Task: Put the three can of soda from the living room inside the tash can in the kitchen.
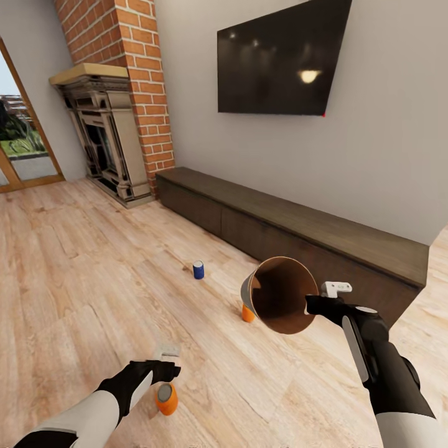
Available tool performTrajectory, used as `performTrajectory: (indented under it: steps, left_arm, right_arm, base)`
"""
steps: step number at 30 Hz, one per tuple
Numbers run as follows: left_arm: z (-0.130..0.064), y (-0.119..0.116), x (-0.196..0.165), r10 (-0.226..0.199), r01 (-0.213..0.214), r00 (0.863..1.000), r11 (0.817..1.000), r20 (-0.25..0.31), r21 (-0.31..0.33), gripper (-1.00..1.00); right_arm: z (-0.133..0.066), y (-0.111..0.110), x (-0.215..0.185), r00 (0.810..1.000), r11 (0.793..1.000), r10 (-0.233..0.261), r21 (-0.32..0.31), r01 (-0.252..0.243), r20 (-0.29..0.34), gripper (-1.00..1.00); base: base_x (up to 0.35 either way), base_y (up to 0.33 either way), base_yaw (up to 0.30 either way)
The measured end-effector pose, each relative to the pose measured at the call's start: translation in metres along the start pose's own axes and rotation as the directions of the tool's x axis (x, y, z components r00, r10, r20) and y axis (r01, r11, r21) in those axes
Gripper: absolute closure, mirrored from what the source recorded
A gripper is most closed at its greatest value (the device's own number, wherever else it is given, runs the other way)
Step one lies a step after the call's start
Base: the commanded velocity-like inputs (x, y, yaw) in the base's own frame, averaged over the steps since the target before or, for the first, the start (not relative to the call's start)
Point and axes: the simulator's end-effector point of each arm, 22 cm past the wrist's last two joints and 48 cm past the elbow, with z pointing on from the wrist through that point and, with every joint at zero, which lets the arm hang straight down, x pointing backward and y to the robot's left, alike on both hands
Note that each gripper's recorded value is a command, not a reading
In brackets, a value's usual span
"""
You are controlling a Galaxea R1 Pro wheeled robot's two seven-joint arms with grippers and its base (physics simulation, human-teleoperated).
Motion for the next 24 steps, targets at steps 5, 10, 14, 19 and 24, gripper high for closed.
performTrajectory:
  steps: [5,10,14,19,24]
  left_arm:
    - [0.01,0.0,0.012,-0.003,0.003,1.0,1.0,-0.015,0.001,-1.0]
    - [0.02,0.0,0.026,-0.007,0.007,0.999,1.0,-0.042,0.003,-1.0]
    - [0.027,0.0,0.037,-0.009,0.009,0.998,1.0,-0.064,0.004,-1.0]
    - [0.032,0.0,0.044,-0.013,0.013,0.997,1.0,-0.08,0.006,-1.0]
    - [0.034,0.0,0.048,-0.02,0.02,0.996,1.0,-0.086,0.007,-1.0]
  right_arm:
    - [0.009,-0.001,0.015,1.0,1.0,0.001,0.001,-0.001,-0.016,1.0]
    - [0.019,-0.004,0.029,0.999,1.0,0.001,0.006,0.0,-0.044,1.0]
    - [0.027,-0.005,0.04,0.998,1.0,0.003,0.006,-0.003,-0.067,1.0]
    - [0.032,-0.003,0.048,0.997,1.0,0.004,-0.001,-0.005,-0.082,1.0]
    - [0.034,-0.005,0.052,0.996,1.0,0.001,0.005,0.0,-0.089,1.0]
  base:
    - [0.0,0.0,0.0]
    - [0.0,0.0,0.0]
    - [0.0,0.0,0.0]
    - [0.0,0.0,0.0]
    - [0.006,0.01,0.0]
